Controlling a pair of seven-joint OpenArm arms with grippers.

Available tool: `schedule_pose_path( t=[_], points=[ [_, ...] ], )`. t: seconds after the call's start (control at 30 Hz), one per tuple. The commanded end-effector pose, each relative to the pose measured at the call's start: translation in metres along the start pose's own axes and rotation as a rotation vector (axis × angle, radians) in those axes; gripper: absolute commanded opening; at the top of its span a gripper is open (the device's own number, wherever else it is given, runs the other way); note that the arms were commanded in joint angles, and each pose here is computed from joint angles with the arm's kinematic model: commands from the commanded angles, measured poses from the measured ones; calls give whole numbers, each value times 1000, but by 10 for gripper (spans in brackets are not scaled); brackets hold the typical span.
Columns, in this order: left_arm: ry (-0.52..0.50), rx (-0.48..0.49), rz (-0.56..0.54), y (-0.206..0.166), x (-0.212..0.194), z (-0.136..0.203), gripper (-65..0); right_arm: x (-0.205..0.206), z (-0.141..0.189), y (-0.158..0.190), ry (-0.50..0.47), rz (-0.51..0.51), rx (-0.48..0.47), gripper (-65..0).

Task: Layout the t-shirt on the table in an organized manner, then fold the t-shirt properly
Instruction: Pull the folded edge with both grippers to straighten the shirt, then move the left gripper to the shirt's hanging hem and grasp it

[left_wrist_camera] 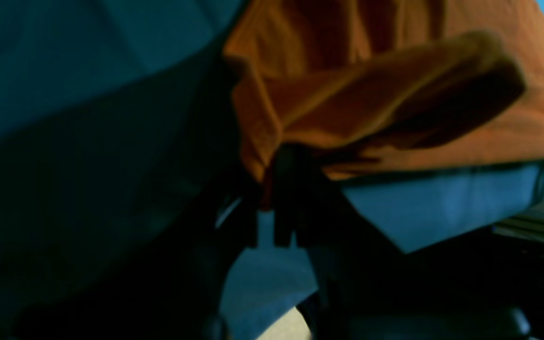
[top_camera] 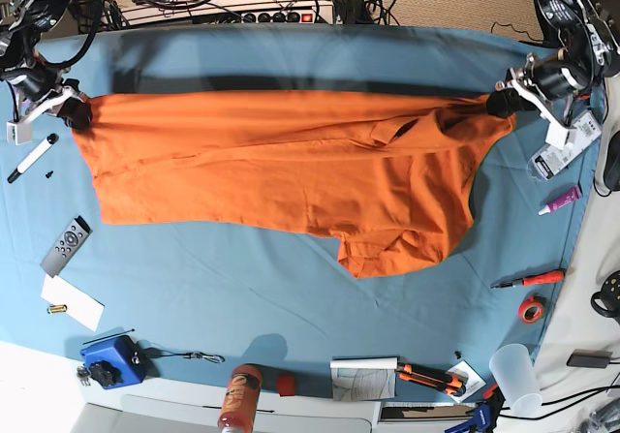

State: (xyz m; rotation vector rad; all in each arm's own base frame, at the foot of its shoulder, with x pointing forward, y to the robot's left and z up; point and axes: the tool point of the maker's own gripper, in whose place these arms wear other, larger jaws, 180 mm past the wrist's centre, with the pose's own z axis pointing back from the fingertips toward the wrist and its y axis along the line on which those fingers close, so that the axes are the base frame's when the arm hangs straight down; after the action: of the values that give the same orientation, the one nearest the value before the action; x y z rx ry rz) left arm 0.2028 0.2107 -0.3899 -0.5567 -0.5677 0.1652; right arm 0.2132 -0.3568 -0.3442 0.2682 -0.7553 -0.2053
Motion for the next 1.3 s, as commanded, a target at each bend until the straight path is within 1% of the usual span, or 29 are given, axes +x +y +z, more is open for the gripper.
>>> schedule_pose_path(
  t=[0.0,0.07,0.1,0.17,0.2,0.23,0.27,0.3,0.43,0.5,0.6,0.7,0.77,0.87,0.93,1.03,1.1,1.17,1.27],
  points=[
    [-17,4,-36,0,7,6,-650,19,9,-3,-47,32,-12,-650],
    [-7,0,-65,0,2,7,-650,17,9,-3,-39,32,-12,-650],
    [-5,-1,-71,0,0,7,-640,16,9,-3,-33,32,-12,-650],
    [0,1,-66,1,-2,7,-512,13,9,-3,-15,32,-13,-650],
    [0,2,-65,1,-3,8,-452,12,9,-3,-10,32,-12,-623],
    [-2,3,-59,1,-3,8,-401,11,9,-3,-5,32,-13,-577],
    [-8,0,-47,1,-2,8,-364,11,9,-3,-2,32,-11,-539],
    [-15,-8,-34,-1,-1,8,-343,11,9,-2,-1,32,-3,-518],
    [-50,-57,-37,-12,7,12,-338,32,17,7,-68,40,61,-517],
    [-52,-54,-62,-16,10,14,-338,44,22,10,-101,52,88,-517],
    [-65,-39,-111,-22,15,21,-339,54,28,9,-114,73,89,-517],
    [-106,-20,-196,-29,27,33,-339,61,32,5,-130,81,78,-517],
    [-185,1,-240,-33,44,45,-339,69,34,5,-157,79,74,-517],
    [-343,9,-291,-46,76,62,-339,84,35,8,-201,86,81,-517],
    [-376,28,-328,-50,86,66,-339,95,34,8,-222,94,72,-518],
    [-362,83,-344,-48,97,56,-339,108,31,2,-229,113,19,-518],
    [-349,96,-378,-56,104,42,-339,123,32,-4,-271,125,-31,-519],
    [-344,88,-443,-72,112,26,-339,135,31,-8,-298,145,-75,-519],
    [-347,87,-581,-101,130,4,-339,141,17,-5,-274,186,-98,-519]
  ],
)
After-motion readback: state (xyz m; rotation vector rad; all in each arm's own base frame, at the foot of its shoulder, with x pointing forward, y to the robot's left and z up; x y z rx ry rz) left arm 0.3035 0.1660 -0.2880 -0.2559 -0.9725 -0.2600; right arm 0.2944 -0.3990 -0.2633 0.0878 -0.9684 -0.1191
